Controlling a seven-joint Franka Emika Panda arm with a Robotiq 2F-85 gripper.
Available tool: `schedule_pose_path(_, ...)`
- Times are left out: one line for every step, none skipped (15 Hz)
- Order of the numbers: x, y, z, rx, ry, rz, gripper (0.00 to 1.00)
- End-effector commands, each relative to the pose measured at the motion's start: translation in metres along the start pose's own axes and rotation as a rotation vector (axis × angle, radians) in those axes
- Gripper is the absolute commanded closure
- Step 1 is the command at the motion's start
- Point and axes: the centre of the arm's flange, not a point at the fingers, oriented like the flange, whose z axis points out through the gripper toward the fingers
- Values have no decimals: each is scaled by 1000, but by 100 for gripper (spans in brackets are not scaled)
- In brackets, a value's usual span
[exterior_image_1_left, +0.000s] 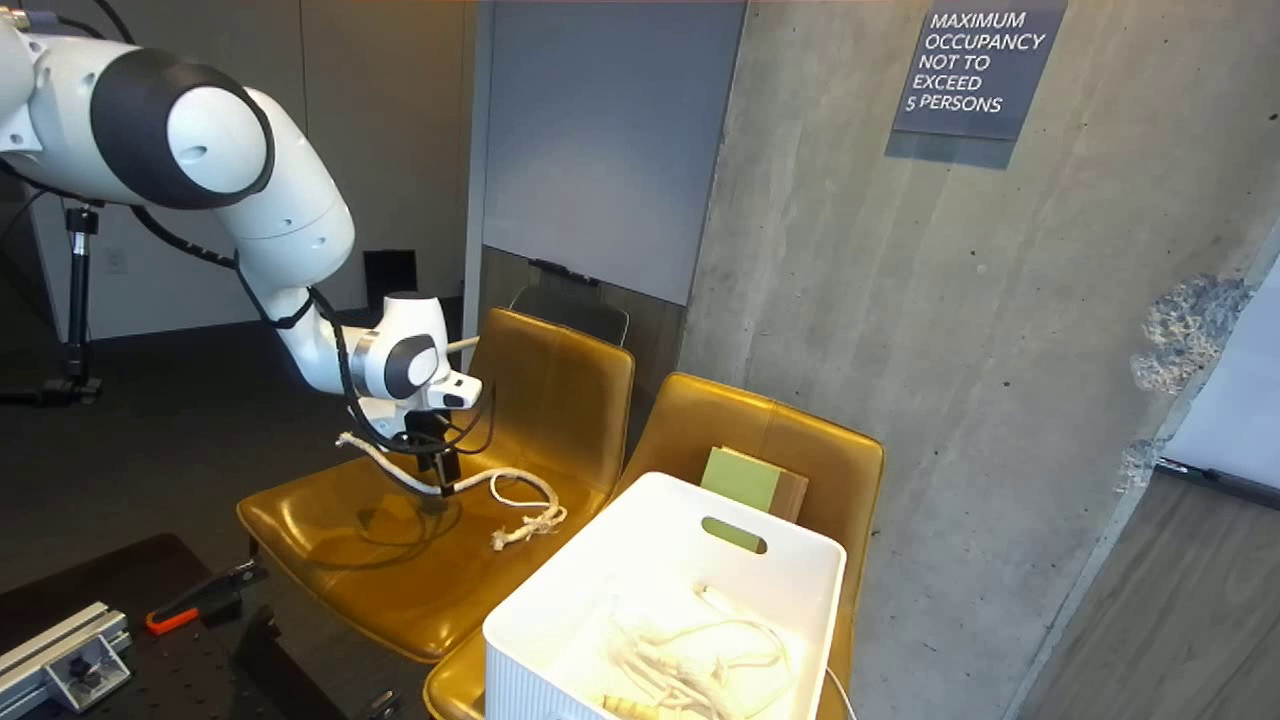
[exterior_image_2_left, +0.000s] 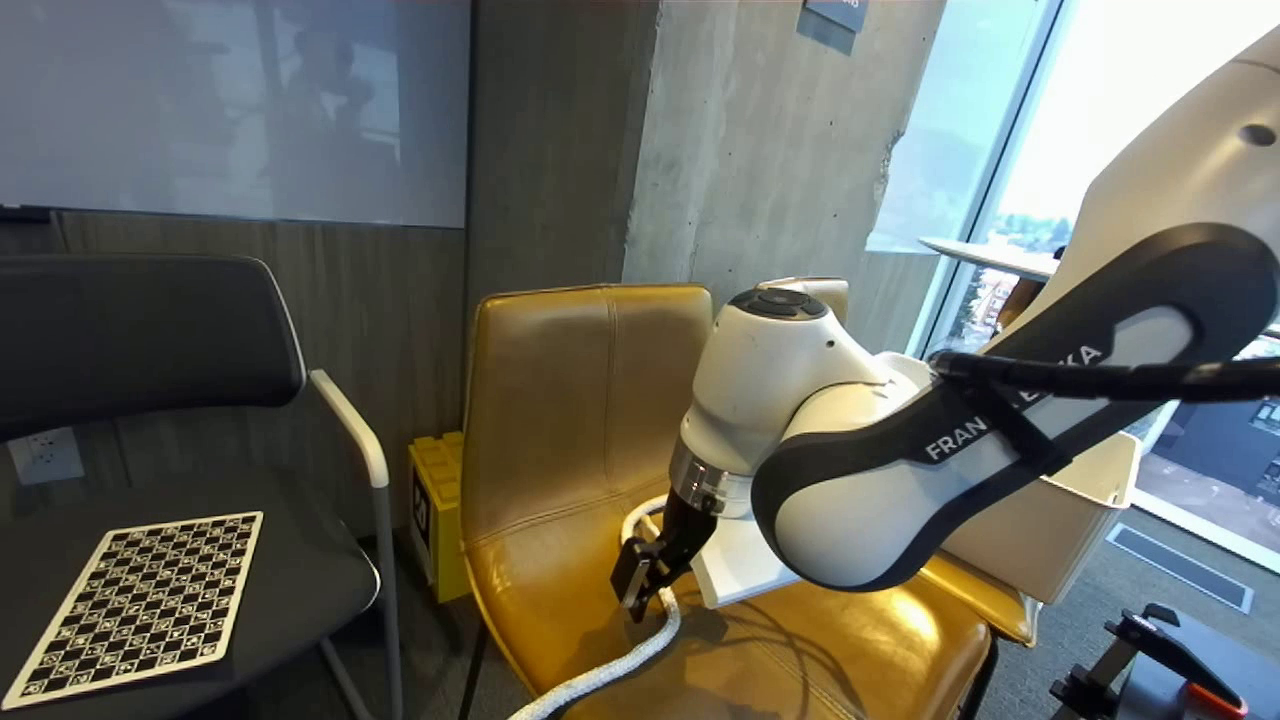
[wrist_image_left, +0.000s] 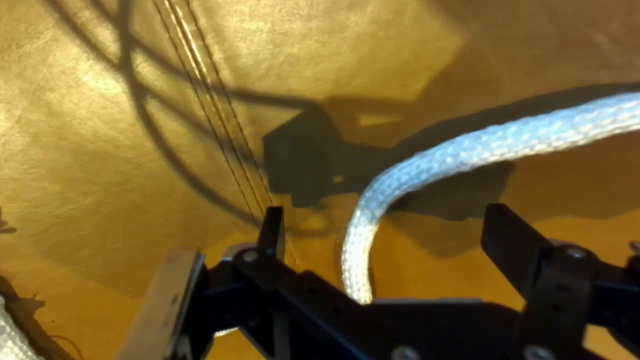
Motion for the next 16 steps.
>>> schedule_pose_path(8,0,19,-17,0,19,0)
schedule_pose_path(7,2,22,-21,-5,21,9)
schedule_pose_path(6,4,25,-24,-8,22,26)
schedule_pose_path(6,3,25,-23,-7,22,34)
schedule_pose_path(5,2,22,-21,-6,20,41)
schedule_pose_path(4,1,20,-21,-6,17,50)
schedule_pose_path(3,1,18,-21,-4,14,57)
schedule_pose_path(3,2,16,-20,-3,12,64)
schedule_pose_path(4,3,13,-21,-2,12,72)
schedule_pose_path(5,6,13,-23,-3,13,79)
schedule_pose_path(7,9,11,-28,-3,14,88)
schedule_pose_path(8,12,9,-30,-4,16,94)
schedule_pose_path(9,13,6,-31,-4,16,99)
schedule_pose_path(9,14,-1,-31,1,13,100)
schedule_pose_path(9,14,-7,-28,4,12,98)
schedule_pose_path(12,14,-17,-24,7,11,97)
